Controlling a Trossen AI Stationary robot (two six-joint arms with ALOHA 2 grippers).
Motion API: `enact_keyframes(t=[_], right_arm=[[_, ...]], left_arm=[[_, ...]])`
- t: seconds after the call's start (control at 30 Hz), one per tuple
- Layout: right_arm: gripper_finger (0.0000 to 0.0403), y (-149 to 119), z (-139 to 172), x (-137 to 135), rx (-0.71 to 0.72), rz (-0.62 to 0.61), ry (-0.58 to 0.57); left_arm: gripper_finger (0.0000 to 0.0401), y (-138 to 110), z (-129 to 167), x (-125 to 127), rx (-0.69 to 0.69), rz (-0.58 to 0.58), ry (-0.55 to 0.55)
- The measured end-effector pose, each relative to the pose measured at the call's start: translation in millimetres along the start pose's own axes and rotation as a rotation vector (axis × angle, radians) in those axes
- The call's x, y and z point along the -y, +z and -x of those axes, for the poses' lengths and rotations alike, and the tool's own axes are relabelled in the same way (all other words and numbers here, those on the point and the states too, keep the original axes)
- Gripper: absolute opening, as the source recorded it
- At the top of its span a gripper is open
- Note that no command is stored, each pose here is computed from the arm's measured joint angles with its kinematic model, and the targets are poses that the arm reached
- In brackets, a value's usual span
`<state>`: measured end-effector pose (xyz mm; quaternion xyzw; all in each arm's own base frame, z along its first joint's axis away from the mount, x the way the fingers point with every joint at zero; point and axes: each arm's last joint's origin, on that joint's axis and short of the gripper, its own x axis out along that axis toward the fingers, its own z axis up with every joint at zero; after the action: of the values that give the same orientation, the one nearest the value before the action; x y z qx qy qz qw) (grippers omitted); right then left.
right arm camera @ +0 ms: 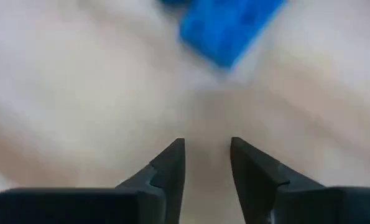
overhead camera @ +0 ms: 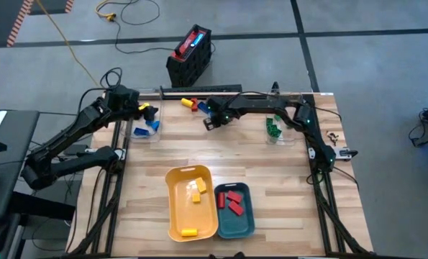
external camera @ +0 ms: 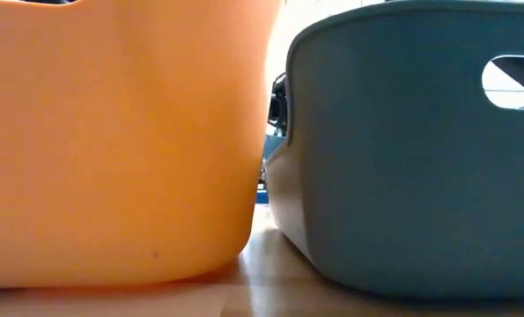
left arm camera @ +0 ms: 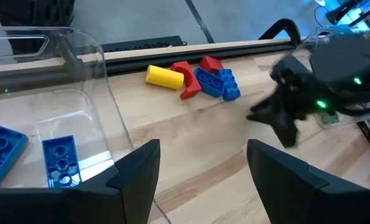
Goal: Sort blocks
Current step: Put the blue game piece into the left transparent bin
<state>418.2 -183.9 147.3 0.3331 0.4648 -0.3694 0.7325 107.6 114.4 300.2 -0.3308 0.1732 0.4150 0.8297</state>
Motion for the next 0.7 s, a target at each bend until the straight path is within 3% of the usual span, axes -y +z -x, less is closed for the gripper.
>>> enact_keyframes(t=[0.13,0.27,0.43,0.7], right_arm=[[0.0127,0.4,13.1,-9.5,0.048,0.048,0.04],[0.0149,21.7,21.2,-8.7,0.209,-0.01,0.104],[0.0228,32.7,21.0,-1.0,0.294,-0.082,0.068],[0.0372,24.4,13.8,-2.1,0.262,-0.099,0.01]], left_arm=[[0.0235,-0.2,0.0,0.4,-0.007,0.0,-0.013],[0.0235,-0.4,0.0,0.7,-0.014,0.001,-0.026],[0.0235,-0.8,0.0,1.5,-0.026,0.011,-0.05],[0.0235,-1.7,0.2,3.3,-0.051,0.007,-0.099]])
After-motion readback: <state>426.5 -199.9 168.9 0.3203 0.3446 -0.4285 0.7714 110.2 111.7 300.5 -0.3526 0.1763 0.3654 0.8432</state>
